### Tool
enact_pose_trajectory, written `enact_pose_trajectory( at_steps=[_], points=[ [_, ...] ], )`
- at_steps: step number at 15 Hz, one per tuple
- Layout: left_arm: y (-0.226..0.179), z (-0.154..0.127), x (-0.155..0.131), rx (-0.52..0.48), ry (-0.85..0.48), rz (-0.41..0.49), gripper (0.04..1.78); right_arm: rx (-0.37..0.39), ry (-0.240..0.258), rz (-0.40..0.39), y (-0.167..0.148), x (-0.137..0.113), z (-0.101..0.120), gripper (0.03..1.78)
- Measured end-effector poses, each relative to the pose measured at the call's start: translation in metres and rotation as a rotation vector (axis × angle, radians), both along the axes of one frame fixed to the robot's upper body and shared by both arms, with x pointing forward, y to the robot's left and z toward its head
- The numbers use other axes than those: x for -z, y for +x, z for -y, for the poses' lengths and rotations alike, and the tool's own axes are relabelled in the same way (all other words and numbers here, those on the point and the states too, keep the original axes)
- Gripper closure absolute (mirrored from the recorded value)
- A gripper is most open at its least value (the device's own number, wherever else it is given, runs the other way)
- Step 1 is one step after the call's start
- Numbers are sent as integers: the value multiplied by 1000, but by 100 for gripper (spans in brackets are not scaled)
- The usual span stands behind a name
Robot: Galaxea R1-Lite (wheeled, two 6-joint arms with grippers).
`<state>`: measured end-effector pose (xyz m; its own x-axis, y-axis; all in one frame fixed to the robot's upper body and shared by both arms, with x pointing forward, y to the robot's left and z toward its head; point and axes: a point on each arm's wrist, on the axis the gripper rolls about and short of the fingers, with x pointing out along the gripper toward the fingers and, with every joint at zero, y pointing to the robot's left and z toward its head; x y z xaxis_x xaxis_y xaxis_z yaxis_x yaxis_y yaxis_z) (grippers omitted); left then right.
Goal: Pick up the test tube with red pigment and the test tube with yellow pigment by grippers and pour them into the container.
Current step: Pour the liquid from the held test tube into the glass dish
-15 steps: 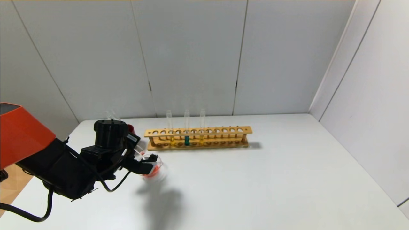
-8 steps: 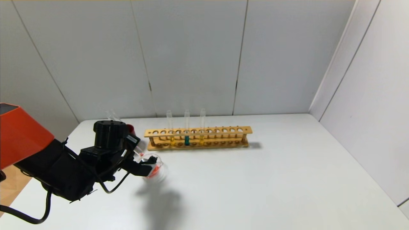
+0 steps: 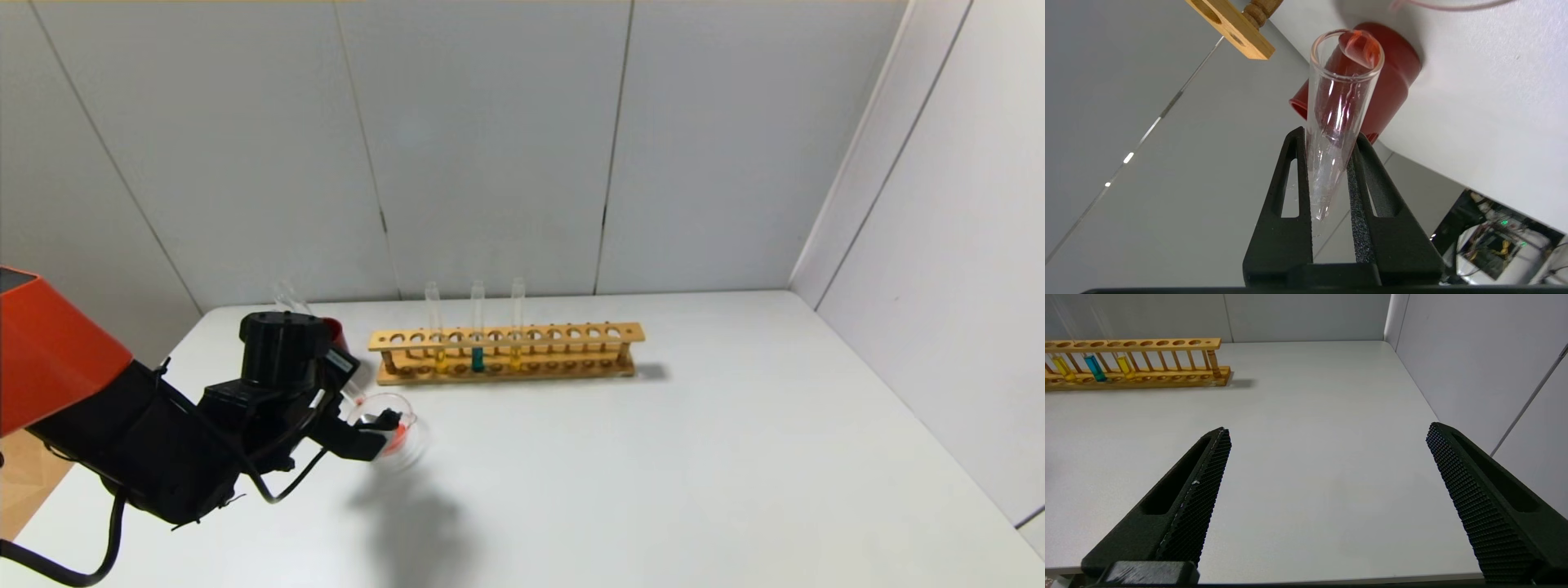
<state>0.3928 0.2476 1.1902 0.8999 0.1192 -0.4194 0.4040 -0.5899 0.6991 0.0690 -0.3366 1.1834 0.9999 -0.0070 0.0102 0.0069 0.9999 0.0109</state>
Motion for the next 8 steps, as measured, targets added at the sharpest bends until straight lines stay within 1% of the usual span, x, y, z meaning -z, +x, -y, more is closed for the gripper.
enact_pose_trajectory(
  at_steps=[6, 8],
  points=[
    [-3, 4, 0, 12, 19, -2, 150, 1, 0, 0, 0, 0, 0, 6],
    [-3, 6, -1, 3, 56, 2, 150, 1, 0, 0, 0, 0, 0, 6]
  ],
)
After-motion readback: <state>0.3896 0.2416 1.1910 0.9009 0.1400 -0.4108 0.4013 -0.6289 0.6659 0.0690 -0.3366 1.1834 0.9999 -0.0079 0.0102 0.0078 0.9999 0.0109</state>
